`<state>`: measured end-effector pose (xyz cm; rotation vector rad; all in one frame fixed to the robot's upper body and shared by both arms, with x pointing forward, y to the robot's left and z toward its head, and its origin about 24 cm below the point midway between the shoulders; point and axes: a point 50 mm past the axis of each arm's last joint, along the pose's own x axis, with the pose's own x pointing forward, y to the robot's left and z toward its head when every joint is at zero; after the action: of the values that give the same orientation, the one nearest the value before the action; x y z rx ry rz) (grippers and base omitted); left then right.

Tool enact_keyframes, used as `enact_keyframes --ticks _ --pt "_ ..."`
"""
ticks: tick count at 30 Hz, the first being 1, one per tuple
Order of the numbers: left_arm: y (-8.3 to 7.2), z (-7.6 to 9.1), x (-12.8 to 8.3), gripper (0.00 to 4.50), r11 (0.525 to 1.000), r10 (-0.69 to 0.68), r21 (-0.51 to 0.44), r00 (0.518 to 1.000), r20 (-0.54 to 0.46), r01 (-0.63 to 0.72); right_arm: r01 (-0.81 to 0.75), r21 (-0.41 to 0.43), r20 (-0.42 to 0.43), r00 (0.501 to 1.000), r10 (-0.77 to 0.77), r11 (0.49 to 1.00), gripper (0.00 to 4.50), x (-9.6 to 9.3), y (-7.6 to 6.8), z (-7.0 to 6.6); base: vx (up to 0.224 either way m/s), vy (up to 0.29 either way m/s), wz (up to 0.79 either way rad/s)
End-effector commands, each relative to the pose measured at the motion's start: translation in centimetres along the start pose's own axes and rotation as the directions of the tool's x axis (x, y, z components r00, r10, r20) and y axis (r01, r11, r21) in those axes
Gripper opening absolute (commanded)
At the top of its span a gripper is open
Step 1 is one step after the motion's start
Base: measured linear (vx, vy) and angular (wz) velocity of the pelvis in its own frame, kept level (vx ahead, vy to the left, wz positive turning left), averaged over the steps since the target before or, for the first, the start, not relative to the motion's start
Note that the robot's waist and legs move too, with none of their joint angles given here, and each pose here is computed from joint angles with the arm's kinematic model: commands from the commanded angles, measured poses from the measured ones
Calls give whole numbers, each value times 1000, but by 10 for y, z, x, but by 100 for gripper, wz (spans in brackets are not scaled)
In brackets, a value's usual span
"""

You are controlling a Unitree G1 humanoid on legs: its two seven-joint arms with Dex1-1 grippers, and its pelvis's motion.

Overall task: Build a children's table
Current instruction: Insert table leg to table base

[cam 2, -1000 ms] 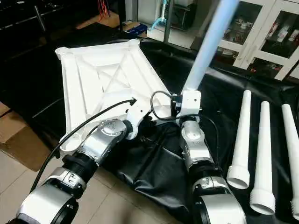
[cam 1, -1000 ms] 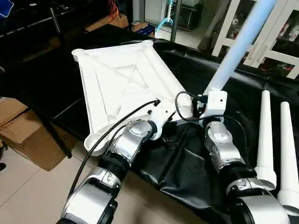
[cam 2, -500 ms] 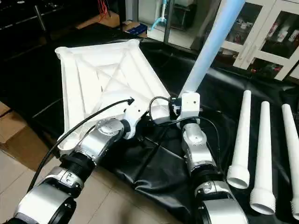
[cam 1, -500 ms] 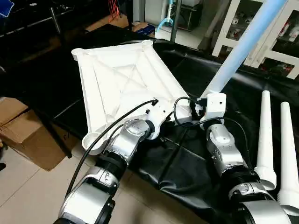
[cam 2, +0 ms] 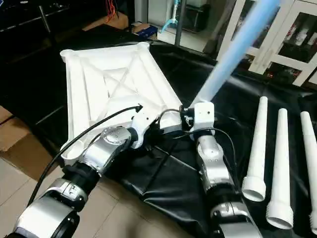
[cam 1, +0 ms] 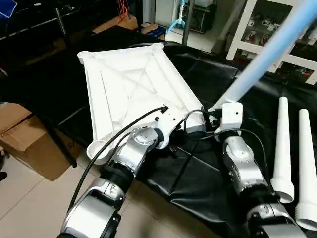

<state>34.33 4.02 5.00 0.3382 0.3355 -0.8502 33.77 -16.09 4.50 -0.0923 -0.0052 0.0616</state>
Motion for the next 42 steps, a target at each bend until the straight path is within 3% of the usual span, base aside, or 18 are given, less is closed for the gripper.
enact_keyframes --ticks 1,20,23,26,27,28,29,33,34,38,40,42 --pt "5 -5 -5 65 1000 22 22 1000 -15 -22 18 -18 12 1000 -18 1000 352 -2 -10 2 0 0 0" --pt "6 -13 -11 65 998 -11 63 999 -32 13 18 -21 30 999 -17 1000 214 -9 -16 9 0 0 0" --pt "3 -20 -18 65 989 -76 122 997 -31 79 -26 21 40 999 25 999 207 -9 -20 16 0 0 0" --pt "4 -28 -28 65 955 -148 255 988 -34 151 -144 93 43 989 141 985 197 -12 -34 28 0 0 0" --pt "5 -31 -32 65 938 -173 299 984 -40 177 -212 151 56 977 206 966 193 -13 -40 35 0 0 0" --pt "5 -31 -32 65 938 -173 299 984 -40 177 -212 151 56 977 206 966 190 -13 -40 35 0 0 0" --pt "6 -34 -38 65 911 -214 349 975 -57 220 -352 235 69 936 346 906 190 -18 -50 47 0 0 0" --pt "4 -38 -45 51 878 -277 384 958 -78 285 -478 302 88 876 475 825 190 -28 -58 57 0 0 0" --pt "2 -41 -48 40 863 -312 390 946 -90 322 -526 332 102 846 524 783 190 -34 -60 60 0 0 0" --pt "-3 -44 -52 21 844 -357 388 928 -107 369 -615 347 114 777 619 708 189 -46 -59 67 0 0 0" --pt "-2 -40 -52 4 839 -363 395 926 -105 374 -681 370 126 711 692 632 189 -49 -53 76 0 0 0" --pt "0 -35 -52 1 846 -361 388 929 -87 365 -696 373 126 693 710 613 189 -49 -52 80 0 0 0"
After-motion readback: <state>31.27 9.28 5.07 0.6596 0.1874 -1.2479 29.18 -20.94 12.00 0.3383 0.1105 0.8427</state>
